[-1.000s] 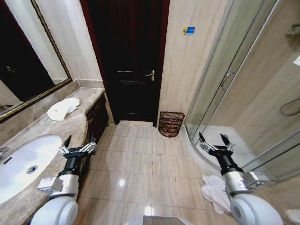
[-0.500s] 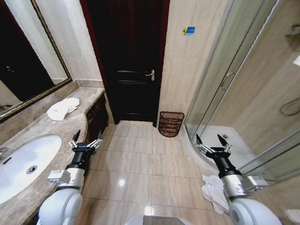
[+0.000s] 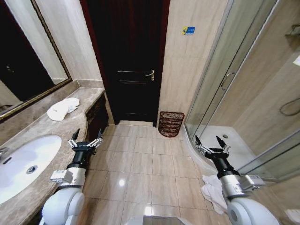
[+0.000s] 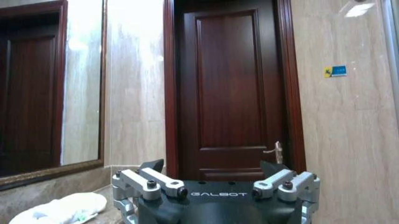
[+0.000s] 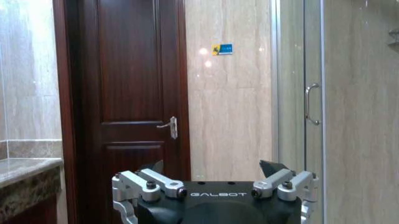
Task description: Discard the used towel into the hamper.
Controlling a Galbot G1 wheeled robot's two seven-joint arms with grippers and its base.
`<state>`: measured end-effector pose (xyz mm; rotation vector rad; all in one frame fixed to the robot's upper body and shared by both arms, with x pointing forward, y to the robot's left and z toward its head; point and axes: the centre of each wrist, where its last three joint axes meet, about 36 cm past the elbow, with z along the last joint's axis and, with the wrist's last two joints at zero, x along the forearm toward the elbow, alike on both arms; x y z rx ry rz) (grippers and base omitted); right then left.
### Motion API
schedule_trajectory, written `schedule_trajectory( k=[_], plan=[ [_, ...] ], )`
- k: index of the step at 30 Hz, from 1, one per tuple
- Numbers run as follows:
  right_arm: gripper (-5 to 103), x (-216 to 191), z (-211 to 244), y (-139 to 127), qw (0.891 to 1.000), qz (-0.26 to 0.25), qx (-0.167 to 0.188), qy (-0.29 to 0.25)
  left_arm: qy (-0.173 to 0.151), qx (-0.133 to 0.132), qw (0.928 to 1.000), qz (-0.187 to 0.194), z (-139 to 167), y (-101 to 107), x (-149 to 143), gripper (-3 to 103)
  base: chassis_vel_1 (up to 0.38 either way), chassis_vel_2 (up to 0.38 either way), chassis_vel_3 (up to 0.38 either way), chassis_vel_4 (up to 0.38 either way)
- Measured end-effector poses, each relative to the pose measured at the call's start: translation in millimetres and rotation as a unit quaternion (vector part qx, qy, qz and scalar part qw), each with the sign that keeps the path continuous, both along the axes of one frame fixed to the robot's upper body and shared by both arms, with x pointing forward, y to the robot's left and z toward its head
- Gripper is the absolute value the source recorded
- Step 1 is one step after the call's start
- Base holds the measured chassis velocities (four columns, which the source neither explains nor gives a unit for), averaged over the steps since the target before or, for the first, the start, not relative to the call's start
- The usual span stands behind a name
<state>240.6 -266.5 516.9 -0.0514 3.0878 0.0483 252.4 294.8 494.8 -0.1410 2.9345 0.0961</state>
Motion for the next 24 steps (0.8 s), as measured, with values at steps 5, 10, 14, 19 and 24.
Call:
schedule_trajectory(
  k=[5, 10, 14, 19, 24],
  plan=[
    [100, 3, -3, -2, 1.000, 0.008, 0.020, 0.009, 0.005, 0.004, 1.0000, -0.008, -13, 6, 5, 100, 0.000, 0.000, 0.000, 0.000],
    [100, 7, -11, -7, 1.000, -0.004, 0.022, 0.012, 0.012, -0.008, 0.9999, -0.009, -34, 11, 11, 100, 0.000, 0.000, 0.000, 0.000],
    [100, 8, -23, -6, 1.000, -0.009, 0.015, 0.016, 0.018, -0.011, 0.9998, -0.008, -45, 9, 16, 100, 0.000, 0.000, 0.000, 0.000],
    [100, 5, -23, -3, 1.000, -0.011, 0.009, 0.008, 0.018, -0.009, 0.9998, -0.006, -44, 7, 9, 100, 0.000, 0.000, 0.000, 0.000],
    [100, 3, -18, -1, 1.000, -0.006, 0.009, 0.001, 0.014, -0.005, 0.9999, -0.005, -38, 8, 3, 100, 0.000, 0.000, 0.000, 0.000]
  ],
)
